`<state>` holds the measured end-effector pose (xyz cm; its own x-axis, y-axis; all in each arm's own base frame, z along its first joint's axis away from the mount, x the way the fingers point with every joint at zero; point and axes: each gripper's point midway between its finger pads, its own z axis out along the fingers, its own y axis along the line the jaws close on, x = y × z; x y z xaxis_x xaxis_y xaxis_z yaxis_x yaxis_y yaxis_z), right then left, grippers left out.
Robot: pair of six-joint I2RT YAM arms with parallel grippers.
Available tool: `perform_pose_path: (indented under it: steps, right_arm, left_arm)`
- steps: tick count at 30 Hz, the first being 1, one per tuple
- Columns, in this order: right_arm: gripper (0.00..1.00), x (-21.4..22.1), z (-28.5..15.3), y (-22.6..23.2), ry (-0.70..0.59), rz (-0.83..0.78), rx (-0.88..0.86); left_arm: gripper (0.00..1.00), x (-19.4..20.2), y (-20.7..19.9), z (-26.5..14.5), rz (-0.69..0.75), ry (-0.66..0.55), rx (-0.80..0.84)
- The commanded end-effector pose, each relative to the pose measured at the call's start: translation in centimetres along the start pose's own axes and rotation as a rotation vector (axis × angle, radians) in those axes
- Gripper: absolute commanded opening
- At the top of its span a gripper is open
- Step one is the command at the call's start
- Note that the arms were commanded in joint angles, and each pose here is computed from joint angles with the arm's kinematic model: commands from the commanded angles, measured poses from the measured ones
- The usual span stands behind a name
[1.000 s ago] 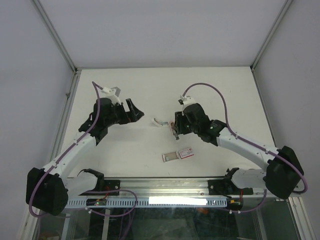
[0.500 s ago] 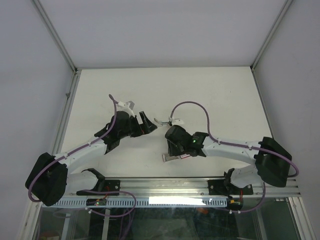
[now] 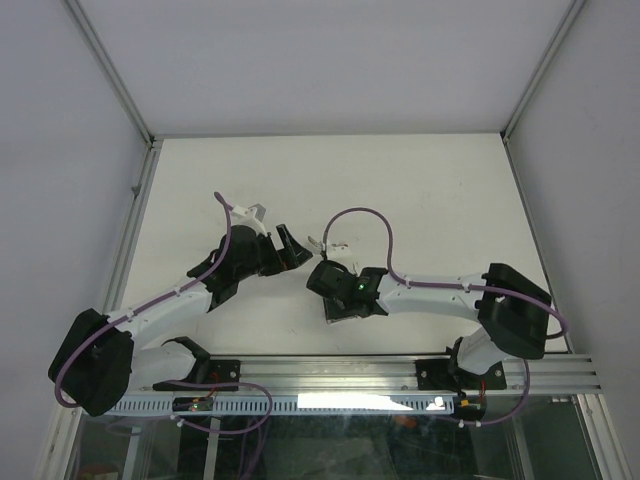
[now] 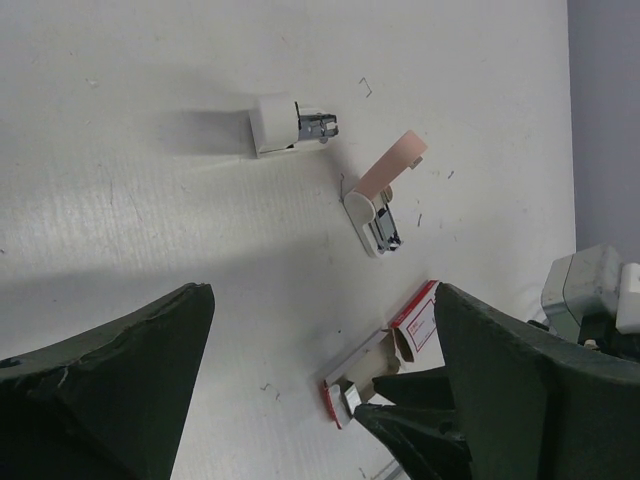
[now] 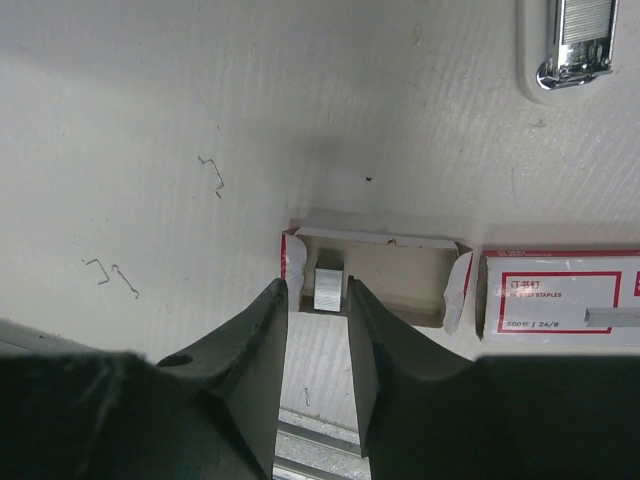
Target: Load the staples into the stapler
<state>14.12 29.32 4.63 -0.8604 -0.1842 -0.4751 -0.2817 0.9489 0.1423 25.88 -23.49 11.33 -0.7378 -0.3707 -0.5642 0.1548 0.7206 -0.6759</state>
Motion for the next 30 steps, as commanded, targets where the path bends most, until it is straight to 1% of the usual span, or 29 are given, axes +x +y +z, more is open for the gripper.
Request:
perform_pose_path:
  steps: [1, 9, 21, 30]
  right_arm:
    - [0.32, -1.0, -0.1, 0.8, -0.041, 0.030, 0.025]
    - [0.32, -0.6, 0.7, 0.6, -0.029, 0.003, 0.075]
    - [0.30, -0.4, 1.0, 1.0, -0.021, -0.010, 0.076]
    - [0.24, 0.0, 1.6, 0.4, -0.015, -0.034, 0.132]
  left_arm:
    - [0.96, -1.8, -1.7, -0.4, 0.014, -0.074, 0.056]
    - [0.97, -1.9, -1.7, -0.6, 0.016, -0.081, 0.058]
    - [0.97, -1.9, -1.7, -0.5, 0.018, -0.081, 0.056]
    - [0.97, -1.9, -1.7, -0.5, 0.018, -0.083, 0.054]
